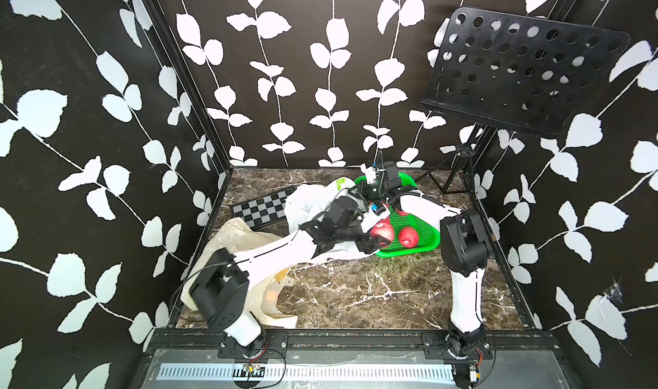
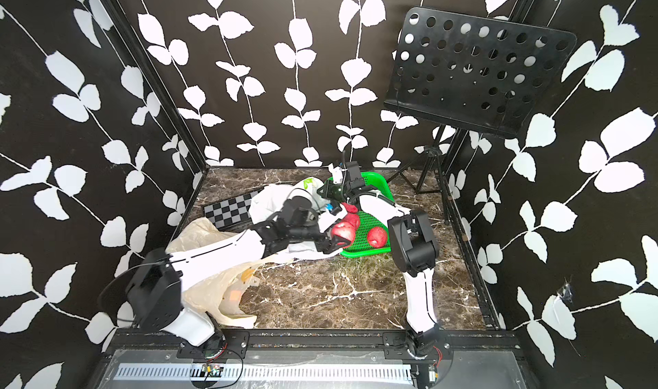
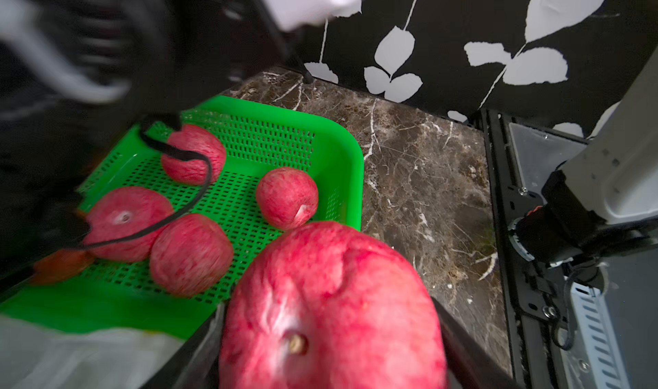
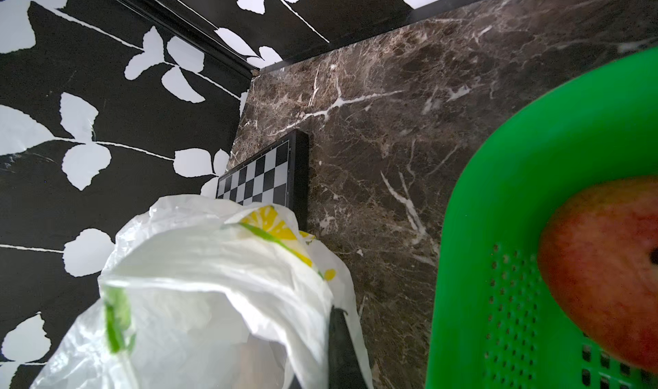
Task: Untie the knot of a plastic bag & take out the apple
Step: Place the apple in the basket.
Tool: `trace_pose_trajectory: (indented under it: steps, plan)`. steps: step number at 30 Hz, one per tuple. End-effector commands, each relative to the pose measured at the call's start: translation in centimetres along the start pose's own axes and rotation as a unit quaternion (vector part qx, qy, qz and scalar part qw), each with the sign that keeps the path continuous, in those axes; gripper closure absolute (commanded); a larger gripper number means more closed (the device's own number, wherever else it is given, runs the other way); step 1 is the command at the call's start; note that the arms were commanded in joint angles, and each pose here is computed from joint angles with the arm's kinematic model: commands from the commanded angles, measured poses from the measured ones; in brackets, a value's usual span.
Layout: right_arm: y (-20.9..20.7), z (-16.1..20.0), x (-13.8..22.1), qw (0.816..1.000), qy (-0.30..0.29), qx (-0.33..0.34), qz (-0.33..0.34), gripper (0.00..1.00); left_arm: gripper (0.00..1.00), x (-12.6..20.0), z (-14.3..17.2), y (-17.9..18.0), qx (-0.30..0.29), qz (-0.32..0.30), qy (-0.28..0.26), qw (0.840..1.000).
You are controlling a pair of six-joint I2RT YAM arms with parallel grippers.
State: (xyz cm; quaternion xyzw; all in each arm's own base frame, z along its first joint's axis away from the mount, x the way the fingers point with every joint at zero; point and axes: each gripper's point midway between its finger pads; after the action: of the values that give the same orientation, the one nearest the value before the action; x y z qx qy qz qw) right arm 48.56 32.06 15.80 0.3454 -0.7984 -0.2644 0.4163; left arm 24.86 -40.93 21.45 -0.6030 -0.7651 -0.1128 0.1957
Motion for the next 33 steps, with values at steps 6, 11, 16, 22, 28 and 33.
trace_pose_trajectory:
  steps: [6,11,16,22,28,33]
  plan:
    - [0.6,0.2,-0.6,0.998,0.021,-0.046,-0.038,1.00,0.29,-4.8,-0.6,1.1,-0.077,-0.060,0.012,0.995]
    - [0.3,0.2,-0.5,0.998,0.020,-0.044,-0.032,1.00,0.22,-6.6,1.5,2.8,-0.101,-0.098,0.063,0.988]
    - [0.2,0.3,-0.4,0.998,0.017,-0.043,-0.031,1.00,0.11,-6.5,2.0,3.3,-0.111,-0.110,0.075,0.985]
    - [0.1,0.3,-0.2,0.999,0.013,-0.040,-0.025,1.00,0.07,-6.1,2.2,3.2,-0.113,-0.114,0.080,0.984]
    - [-0.1,0.0,0.3,0.999,0.003,-0.032,-0.018,1.00,0.07,-2.3,-1.8,-0.6,-0.107,-0.046,0.012,0.993]
    - [0.6,-0.5,1.3,0.999,-0.021,-0.019,-0.025,1.00,0.08,4.1,-3.4,-1.7,-0.067,-0.030,-0.028,0.997]
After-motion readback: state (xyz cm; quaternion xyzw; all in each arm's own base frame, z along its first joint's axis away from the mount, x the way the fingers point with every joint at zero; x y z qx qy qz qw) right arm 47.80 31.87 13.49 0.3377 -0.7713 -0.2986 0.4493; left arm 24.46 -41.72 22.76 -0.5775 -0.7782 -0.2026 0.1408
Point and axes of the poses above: each gripper's point midway between its finger pads, its own x axis back along the fingers, its own y axis along the line the jaws close on, z = x × y, and after that the axes turned 1 degree about -x, right-handed
